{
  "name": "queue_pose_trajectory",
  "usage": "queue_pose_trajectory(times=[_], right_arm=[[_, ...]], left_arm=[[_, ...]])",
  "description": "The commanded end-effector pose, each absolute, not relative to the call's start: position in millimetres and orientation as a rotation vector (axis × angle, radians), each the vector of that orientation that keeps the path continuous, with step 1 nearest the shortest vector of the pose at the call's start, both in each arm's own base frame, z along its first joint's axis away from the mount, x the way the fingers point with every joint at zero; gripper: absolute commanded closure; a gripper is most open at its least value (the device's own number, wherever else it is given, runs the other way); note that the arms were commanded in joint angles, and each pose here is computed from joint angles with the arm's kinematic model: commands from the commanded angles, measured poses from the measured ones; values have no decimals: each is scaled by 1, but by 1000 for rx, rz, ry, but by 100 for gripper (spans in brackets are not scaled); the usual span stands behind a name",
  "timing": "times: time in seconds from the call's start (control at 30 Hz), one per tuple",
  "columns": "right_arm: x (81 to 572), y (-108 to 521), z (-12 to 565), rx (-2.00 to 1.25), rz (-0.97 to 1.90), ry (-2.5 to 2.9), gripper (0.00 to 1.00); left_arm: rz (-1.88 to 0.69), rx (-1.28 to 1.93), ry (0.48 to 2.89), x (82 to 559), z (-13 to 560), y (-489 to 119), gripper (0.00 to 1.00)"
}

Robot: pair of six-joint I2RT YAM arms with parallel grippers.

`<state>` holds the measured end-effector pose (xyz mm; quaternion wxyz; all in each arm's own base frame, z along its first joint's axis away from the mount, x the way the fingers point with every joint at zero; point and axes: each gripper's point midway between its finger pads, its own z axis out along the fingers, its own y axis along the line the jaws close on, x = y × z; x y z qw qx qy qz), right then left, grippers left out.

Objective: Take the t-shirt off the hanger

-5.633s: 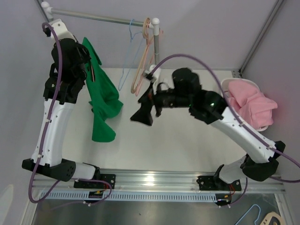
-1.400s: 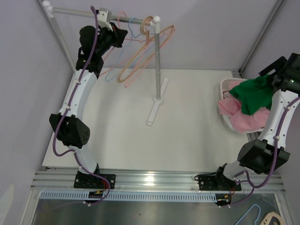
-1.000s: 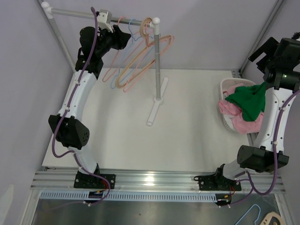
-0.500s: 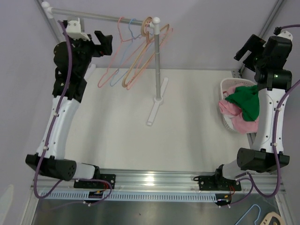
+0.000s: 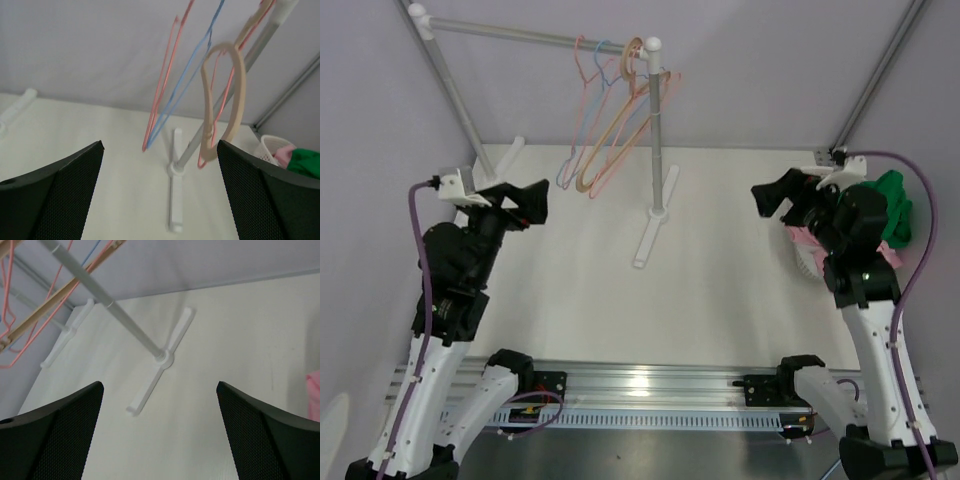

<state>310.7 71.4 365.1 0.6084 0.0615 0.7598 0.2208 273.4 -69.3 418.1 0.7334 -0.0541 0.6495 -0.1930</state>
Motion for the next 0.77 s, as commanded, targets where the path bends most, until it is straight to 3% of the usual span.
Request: queue_pose_trajectory(times=[0.0,0.03,0.23,0.73], right_arm=[[301,96,359,47,587,1665,0],[297,102,350,32,601,1689,0],[291,120,287,-60,648,1836,1],[290,113,268,-32,594,1886,0]], left_arm=[[-536,-141,1503,262,376,-86,0],[-557,-153,1551,262,348,-91,1],[-601,-130,1567,250,305,-100,0],[-591,-114,1599,249,302,-105,1]])
